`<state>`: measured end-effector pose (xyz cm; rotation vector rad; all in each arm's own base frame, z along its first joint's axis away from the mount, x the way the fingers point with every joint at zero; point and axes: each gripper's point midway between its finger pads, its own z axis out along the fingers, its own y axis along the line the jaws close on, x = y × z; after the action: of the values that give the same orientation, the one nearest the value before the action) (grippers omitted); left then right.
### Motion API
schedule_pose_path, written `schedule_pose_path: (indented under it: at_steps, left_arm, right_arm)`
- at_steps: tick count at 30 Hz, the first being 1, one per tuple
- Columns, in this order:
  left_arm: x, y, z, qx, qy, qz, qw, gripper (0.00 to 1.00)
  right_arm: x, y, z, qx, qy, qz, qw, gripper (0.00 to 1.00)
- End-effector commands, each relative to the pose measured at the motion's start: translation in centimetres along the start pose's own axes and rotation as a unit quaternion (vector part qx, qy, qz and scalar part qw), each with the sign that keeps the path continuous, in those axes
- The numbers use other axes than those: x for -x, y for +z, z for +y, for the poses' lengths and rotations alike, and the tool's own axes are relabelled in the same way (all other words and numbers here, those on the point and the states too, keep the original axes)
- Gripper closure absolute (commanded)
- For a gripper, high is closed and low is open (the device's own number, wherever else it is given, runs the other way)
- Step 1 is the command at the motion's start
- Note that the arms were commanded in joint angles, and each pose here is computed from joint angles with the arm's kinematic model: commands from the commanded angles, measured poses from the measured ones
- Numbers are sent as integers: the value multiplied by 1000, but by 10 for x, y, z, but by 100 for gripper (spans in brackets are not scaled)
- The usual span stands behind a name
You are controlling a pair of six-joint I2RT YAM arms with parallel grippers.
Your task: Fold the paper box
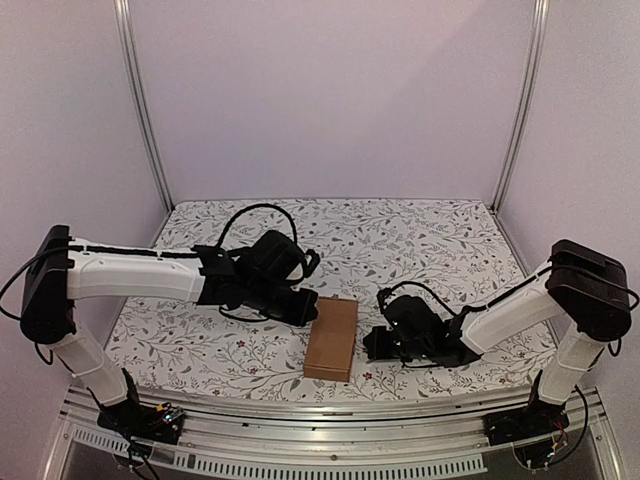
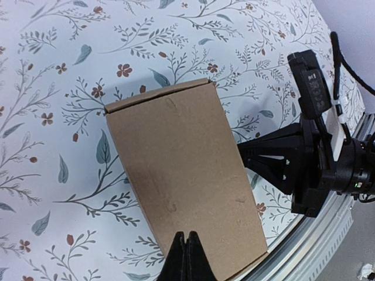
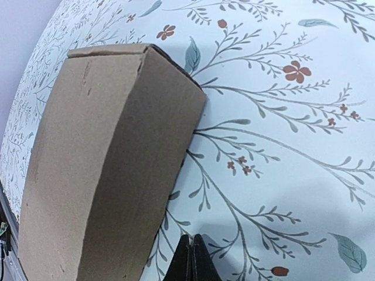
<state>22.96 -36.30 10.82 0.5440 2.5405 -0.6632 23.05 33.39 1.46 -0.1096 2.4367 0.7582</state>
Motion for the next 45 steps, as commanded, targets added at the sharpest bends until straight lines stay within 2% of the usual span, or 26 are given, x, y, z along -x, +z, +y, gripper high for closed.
schedule_pose_path:
  at_steps: [1, 6, 10, 14, 21, 26, 33, 45]
  left_arm:
    - [4, -4, 17, 40, 9, -3, 999, 100]
    - [-4, -3, 45, 73, -7, 3, 997, 100]
    - [-21, 13, 62, 74, -29, 23, 997, 100]
    - [-38, 38, 61, 53, -39, 64, 996, 100]
    - [-44, 57, 60, 39, -42, 76, 995, 100]
    - [-37, 64, 59, 32, -41, 70, 996, 100]
    - [-18, 75, 61, 27, -39, 53, 997, 100]
    - [12, 83, 91, 78, -43, 47, 995, 100]
  right_arm:
    - [-13, -11, -37, -69, -30, 21, 997, 99]
    - [-7, -21, -31, -60, -36, 17, 997, 99]
    - [-8, -18, -16, -36, -37, 31, 998, 100]
    - [-11, -7, -2, -22, -38, 44, 998, 100]
    - [-3, 6, 14, -13, -35, 41, 998, 99]
    - [9, 15, 24, -11, -32, 28, 999, 97]
    - [29, 31, 24, -15, -24, 18, 999, 100]
    - [63, 46, -9, -48, -17, 11, 999, 100]
